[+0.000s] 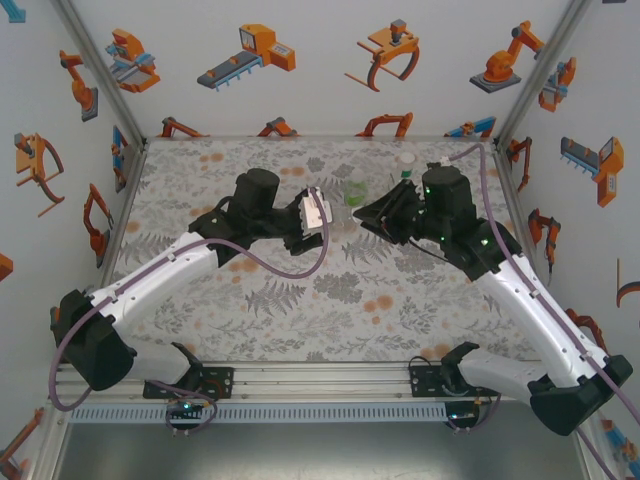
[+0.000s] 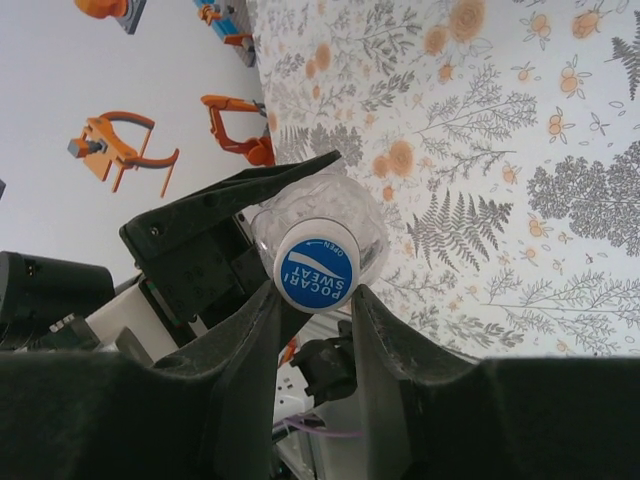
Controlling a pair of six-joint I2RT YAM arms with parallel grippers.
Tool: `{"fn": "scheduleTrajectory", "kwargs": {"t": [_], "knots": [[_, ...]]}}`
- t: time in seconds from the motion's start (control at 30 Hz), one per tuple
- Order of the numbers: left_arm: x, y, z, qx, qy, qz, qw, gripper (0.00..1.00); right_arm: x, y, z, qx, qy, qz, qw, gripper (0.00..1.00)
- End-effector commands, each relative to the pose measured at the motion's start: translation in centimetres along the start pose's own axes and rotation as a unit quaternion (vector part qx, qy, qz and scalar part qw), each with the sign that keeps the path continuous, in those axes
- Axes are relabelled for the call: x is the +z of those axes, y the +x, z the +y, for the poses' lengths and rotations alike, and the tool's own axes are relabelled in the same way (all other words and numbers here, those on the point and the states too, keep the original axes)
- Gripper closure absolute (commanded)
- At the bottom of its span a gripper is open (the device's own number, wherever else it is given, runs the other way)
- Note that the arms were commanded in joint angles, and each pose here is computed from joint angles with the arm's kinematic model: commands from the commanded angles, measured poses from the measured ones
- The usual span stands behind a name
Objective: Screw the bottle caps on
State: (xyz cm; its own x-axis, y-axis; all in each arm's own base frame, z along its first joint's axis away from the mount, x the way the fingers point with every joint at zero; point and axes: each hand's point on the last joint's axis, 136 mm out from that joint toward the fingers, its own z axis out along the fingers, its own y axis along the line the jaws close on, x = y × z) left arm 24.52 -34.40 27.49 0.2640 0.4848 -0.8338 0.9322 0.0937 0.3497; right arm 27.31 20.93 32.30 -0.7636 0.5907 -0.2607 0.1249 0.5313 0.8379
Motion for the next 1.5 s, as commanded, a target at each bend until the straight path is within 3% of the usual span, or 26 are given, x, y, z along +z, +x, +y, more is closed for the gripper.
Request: {"fn": "scheduleTrajectory", "kwargs": {"t": [0.0, 0.07, 0.17, 0.23, 0.5, 0.77, 0.97, 1.2, 1.4, 1.47], "knots": [[-1.1, -2.8, 1.1, 0.019, -0.021, -0.042, 0.999, 0.52, 0.4, -0.6, -1.3, -0.008, 0.04, -0.013, 0.999, 1.0], [-1.2, -2.8, 1.1, 0.018, -0.021, -0.044, 0.999, 0.45, 0.7, -0.7, -1.1, -0.026, 0.044, -0.01, 0.999, 1.0], [-1.3, -2.8, 0.9, 0.013, -0.019, -0.046, 0.999, 0.21, 1.1, -1.0, -0.8, -0.055, 0.05, -0.01, 0.997, 1.0], [-1.4, -2.8, 0.8, 0.01, -0.019, -0.046, 0.999, 0.14, 1.3, -1.3, -0.8, -0.077, 0.058, -0.011, 0.995, 1.0], [-1.8, -1.9, 0.8, 0.003, -0.032, -0.03, 0.999, 0.1, 2.6, -2.6, -1.8, -0.174, 0.109, -0.016, 0.978, 1.0], [-2.1, -0.5, 0.8, -0.017, -0.041, -0.003, 0.999, 0.1, 4.8, -3.0, -5.5, -0.247, 0.179, -0.003, 0.952, 1.0], [-3.2, 0.4, 4.0, -0.112, -0.091, -0.008, 0.989, 0.12, 6.3, -2.7, -5.4, -0.279, 0.173, 0.023, 0.944, 1.0], [-4.6, 3.1, 8.5, -0.244, -0.175, 0.011, 0.954, 0.15, 7.7, -2.4, -4.9, -0.302, 0.158, 0.042, 0.939, 1.0], [-7.4, 9.2, 13.6, -0.42, -0.239, 0.087, 0.871, 0.19, 7.8, -2.3, -4.9, -0.308, 0.157, 0.045, 0.937, 1.0], [-8.1, 11.2, 14.7, -0.446, -0.245, 0.112, 0.853, 0.21, 7.8, -2.3, -5.1, -0.308, 0.159, 0.046, 0.937, 1.0]]}}
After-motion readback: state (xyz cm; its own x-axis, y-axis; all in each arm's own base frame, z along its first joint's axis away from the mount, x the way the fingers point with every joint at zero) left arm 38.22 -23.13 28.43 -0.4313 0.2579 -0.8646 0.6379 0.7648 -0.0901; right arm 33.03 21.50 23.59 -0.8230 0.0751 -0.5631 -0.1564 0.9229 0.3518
